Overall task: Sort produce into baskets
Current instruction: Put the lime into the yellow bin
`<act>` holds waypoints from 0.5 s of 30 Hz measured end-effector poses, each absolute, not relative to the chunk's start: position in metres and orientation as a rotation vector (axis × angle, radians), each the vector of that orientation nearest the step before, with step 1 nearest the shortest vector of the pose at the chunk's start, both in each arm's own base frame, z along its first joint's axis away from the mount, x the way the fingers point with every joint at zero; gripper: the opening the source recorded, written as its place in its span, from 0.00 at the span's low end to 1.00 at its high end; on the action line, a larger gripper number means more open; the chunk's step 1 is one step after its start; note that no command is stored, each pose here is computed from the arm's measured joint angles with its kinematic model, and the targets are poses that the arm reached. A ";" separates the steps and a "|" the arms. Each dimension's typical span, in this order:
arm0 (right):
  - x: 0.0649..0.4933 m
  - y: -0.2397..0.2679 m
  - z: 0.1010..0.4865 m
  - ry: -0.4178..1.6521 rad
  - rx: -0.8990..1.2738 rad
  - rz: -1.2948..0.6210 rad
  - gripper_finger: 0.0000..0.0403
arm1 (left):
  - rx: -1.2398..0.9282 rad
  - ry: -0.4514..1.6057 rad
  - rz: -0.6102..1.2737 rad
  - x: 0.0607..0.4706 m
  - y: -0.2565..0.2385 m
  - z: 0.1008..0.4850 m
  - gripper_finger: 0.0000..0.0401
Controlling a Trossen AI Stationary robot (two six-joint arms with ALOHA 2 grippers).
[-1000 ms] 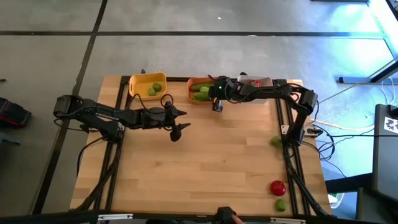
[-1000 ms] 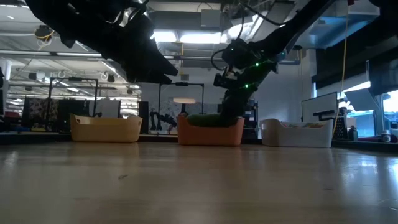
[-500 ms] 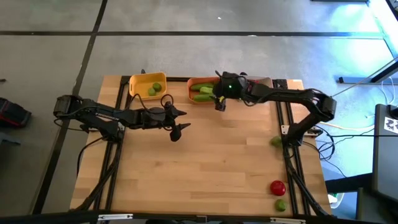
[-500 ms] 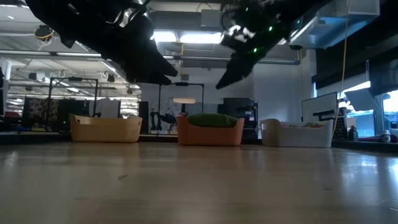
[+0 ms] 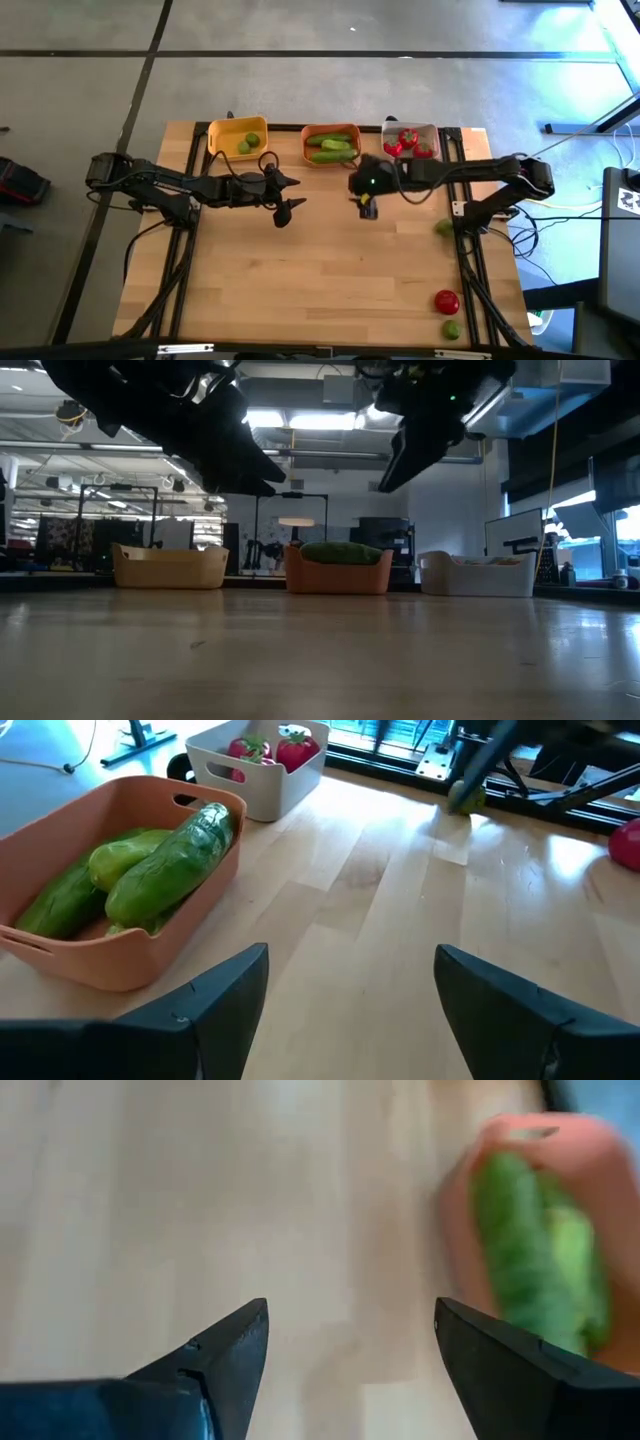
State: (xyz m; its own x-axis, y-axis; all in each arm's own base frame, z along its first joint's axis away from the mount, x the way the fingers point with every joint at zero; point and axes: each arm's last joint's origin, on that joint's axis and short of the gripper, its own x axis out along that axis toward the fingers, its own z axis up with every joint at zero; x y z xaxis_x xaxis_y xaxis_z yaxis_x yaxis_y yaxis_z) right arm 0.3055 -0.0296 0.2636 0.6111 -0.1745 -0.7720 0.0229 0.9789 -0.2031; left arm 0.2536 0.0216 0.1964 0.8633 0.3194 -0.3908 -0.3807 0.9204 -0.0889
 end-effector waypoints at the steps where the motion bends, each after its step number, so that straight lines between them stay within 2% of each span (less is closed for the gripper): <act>1: 0.304 -0.024 0.262 0.925 -0.162 -0.107 0.68 | -0.174 0.379 0.370 0.254 0.022 0.196 0.70; 9: 0.281 0.031 0.254 1.134 -0.046 -0.049 0.68 | -0.204 0.374 0.361 0.254 0.018 0.197 0.70; 15: 0.259 0.055 0.249 1.291 -0.054 -0.132 0.68 | -0.218 0.365 0.359 0.254 0.018 0.197 0.70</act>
State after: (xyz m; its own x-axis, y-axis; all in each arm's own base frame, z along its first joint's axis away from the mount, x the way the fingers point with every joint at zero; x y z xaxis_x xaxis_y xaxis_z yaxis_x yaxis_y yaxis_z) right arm 0.2589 0.0547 0.2494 0.2701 -0.1284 -0.9542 0.0677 0.9912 -0.1142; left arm 0.2542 0.0177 0.1972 0.8723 0.3024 -0.3843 -0.3799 0.9139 -0.1431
